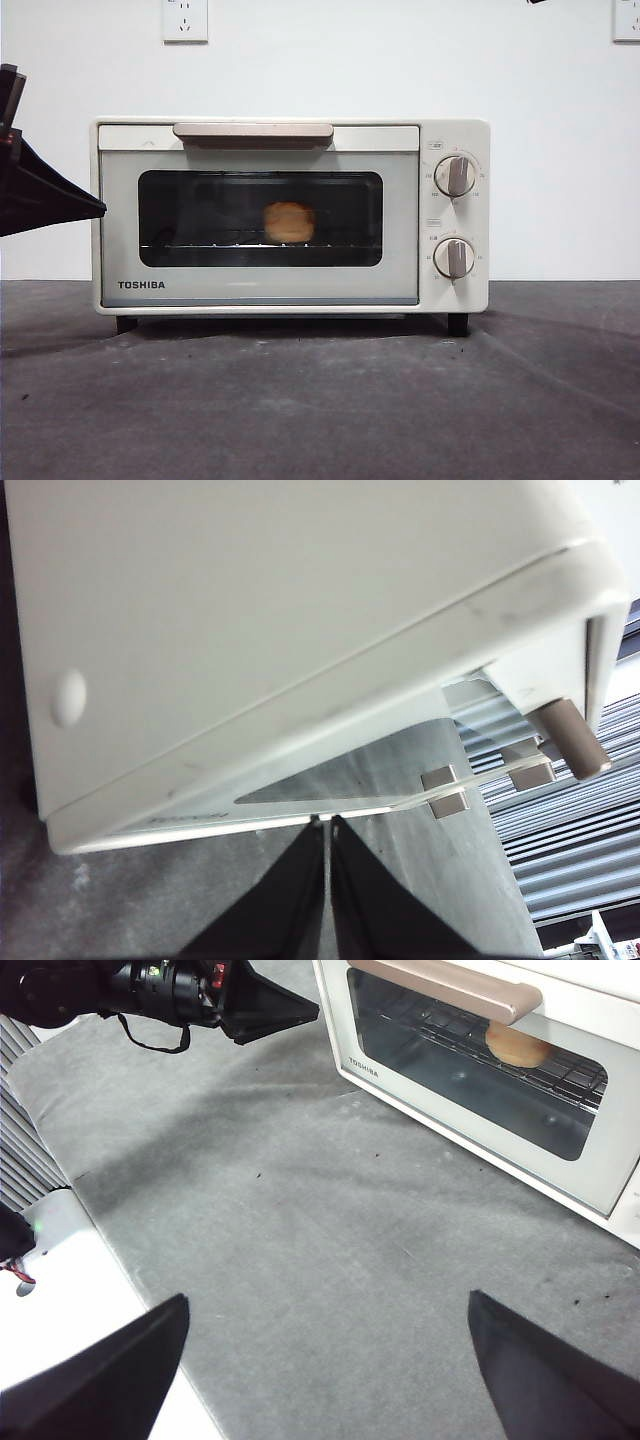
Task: The left arm flap open the oven, the right arm pick bread and place it into oven, the left arm flap close the oven
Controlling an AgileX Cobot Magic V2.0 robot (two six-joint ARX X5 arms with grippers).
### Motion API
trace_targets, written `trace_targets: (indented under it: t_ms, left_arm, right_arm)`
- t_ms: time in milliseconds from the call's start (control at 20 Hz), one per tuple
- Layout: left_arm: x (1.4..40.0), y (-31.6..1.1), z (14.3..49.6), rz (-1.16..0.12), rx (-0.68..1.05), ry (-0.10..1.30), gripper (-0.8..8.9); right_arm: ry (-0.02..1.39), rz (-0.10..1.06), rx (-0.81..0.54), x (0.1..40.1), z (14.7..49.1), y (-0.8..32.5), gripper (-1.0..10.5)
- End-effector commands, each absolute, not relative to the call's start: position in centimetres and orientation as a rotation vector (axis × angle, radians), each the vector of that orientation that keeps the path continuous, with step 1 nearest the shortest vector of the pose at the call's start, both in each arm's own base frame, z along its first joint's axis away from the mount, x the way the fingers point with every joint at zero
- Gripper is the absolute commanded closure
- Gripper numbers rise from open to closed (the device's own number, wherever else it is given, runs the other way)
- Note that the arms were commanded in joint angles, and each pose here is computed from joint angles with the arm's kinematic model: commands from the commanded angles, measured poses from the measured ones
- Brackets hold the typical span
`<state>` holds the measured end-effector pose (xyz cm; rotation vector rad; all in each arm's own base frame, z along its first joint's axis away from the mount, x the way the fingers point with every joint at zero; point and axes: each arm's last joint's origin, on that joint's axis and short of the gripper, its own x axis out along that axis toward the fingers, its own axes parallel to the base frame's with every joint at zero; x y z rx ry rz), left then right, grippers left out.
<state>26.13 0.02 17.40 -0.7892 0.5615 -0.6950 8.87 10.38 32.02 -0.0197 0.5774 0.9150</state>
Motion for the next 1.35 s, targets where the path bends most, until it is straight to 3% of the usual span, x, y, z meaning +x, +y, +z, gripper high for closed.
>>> trace_targets:
  t_ms: [50, 350, 800, 1350]
  left_arm:
    - [26.1, -0.2, 18.2, -0.713, -0.775, 0.546, 7.98]
    - [24.5, -0.9, 20.6, -0.743, -0.716, 0.507, 7.98]
    - [19.6, -2.1, 24.7, -0.685, -0.568, 0.467, 7.97]
    - [13.2, -2.6, 31.4, -0.566, -0.262, 0.483, 7.98]
  right_arm:
    - [0.573, 0.92, -0.011, 8.9, 32.2, 10.6, 5.1]
    - [0.572, 0.918, -0.012, 8.9, 32.2, 10.6, 5.1]
    - [0.558, 0.897, -0.019, 9.0, 32.2, 10.6, 5.1]
    - [0.547, 0.874, -0.027, 9.0, 32.2, 10.5, 5.1]
